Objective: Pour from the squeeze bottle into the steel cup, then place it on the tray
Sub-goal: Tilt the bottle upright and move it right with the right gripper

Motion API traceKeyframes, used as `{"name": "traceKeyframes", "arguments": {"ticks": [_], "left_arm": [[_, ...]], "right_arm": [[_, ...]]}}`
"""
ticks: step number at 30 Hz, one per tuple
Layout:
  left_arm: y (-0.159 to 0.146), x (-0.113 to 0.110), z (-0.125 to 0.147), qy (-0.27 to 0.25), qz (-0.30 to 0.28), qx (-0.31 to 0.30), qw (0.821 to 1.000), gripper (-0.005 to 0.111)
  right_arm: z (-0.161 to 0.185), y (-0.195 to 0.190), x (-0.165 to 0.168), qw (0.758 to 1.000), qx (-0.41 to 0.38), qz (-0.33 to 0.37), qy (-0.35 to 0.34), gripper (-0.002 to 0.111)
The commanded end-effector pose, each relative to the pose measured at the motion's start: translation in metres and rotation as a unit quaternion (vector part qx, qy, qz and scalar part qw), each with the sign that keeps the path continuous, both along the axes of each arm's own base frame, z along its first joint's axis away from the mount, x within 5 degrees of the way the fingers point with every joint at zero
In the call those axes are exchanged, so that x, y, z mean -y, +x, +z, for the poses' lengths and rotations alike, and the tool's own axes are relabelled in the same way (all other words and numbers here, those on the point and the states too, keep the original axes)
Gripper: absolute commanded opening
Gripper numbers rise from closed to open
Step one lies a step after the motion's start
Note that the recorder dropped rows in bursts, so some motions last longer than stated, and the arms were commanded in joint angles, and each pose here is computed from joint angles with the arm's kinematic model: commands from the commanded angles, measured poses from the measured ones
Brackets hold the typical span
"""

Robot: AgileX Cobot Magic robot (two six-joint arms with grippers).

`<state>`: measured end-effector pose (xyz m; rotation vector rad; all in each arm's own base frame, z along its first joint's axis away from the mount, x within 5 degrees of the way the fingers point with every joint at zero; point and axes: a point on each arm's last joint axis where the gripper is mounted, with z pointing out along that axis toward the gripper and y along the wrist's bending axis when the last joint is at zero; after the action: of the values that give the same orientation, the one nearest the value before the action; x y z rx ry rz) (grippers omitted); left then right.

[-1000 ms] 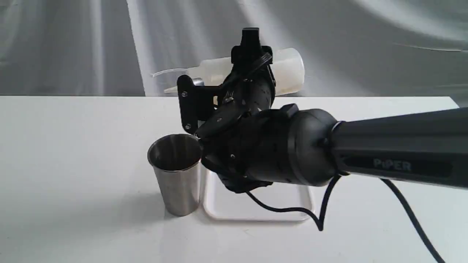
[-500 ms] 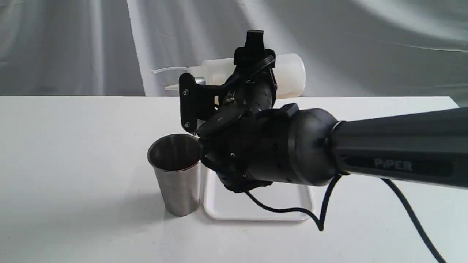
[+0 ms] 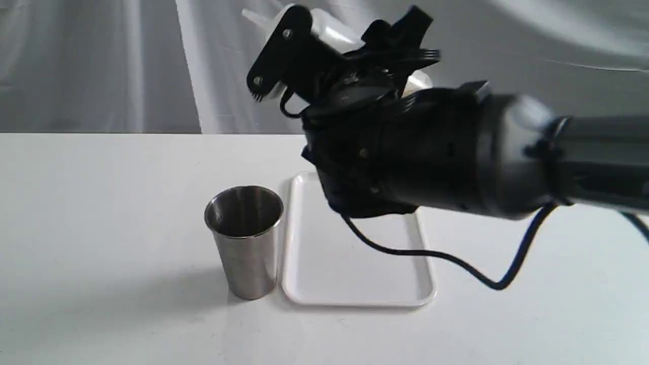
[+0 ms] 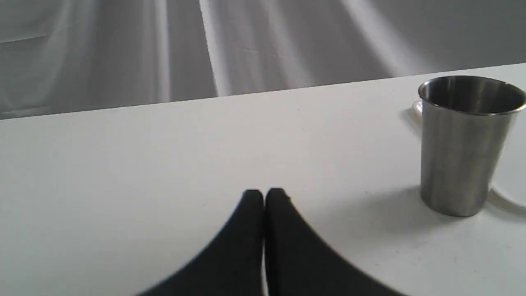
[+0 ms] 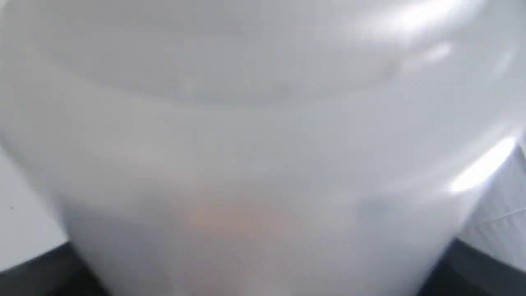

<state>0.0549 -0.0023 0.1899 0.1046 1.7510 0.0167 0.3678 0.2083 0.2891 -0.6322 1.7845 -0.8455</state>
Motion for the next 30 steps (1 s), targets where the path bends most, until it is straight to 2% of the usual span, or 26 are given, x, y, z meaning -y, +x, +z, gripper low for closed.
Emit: {"name": "traceKeyframes", "arguments": {"ticks": [1, 6, 10, 14, 20, 23, 27, 30], "left_arm": [[0.000, 0.000, -0.001, -0.002, -0.003, 0.002, 1.000, 0.000], [0.000, 0.000, -0.001, -0.002, -0.003, 0.002, 1.000, 0.000], [0.000, 0.000, -0.001, -0.002, -0.003, 0.002, 1.000, 0.000], [0.000, 0.000, -0.001, -0.001, -0.003, 0.002, 1.000, 0.000], [0.000, 0.000, -0.001, -0.001, -0.003, 0.002, 1.000, 0.000], [0.000, 0.000, -0.001, -0.001, -0.003, 0.002, 1.000, 0.000], [0.000, 0.000, -0.001, -0.003, -0.003, 0.002, 1.000, 0.000], [0.000, 0.000, -0.001, -0.003, -0.003, 0.002, 1.000, 0.000]], "right_arm": [[0.024, -0.007, 0.021, 0.998, 0.013, -0.008, 0.062, 0.014], [0.034, -0.018, 0.053, 0.986, -0.022, 0.009, 0.165, 0.014], [0.042, -0.025, 0.074, 0.979, -0.020, 0.024, 0.201, 0.014], [0.045, -0.030, 0.089, 0.975, -0.021, 0.000, 0.219, 0.014], [0.033, -0.026, 0.103, 0.942, -0.057, -0.048, 0.328, 0.014], [0.030, -0.023, 0.102, 0.935, -0.061, -0.006, 0.349, 0.014], [0.023, -0.018, 0.094, 0.916, -0.064, 0.109, 0.382, 0.014], [0.012, -0.011, 0.092, 0.906, -0.073, 0.122, 0.399, 0.014]]}}
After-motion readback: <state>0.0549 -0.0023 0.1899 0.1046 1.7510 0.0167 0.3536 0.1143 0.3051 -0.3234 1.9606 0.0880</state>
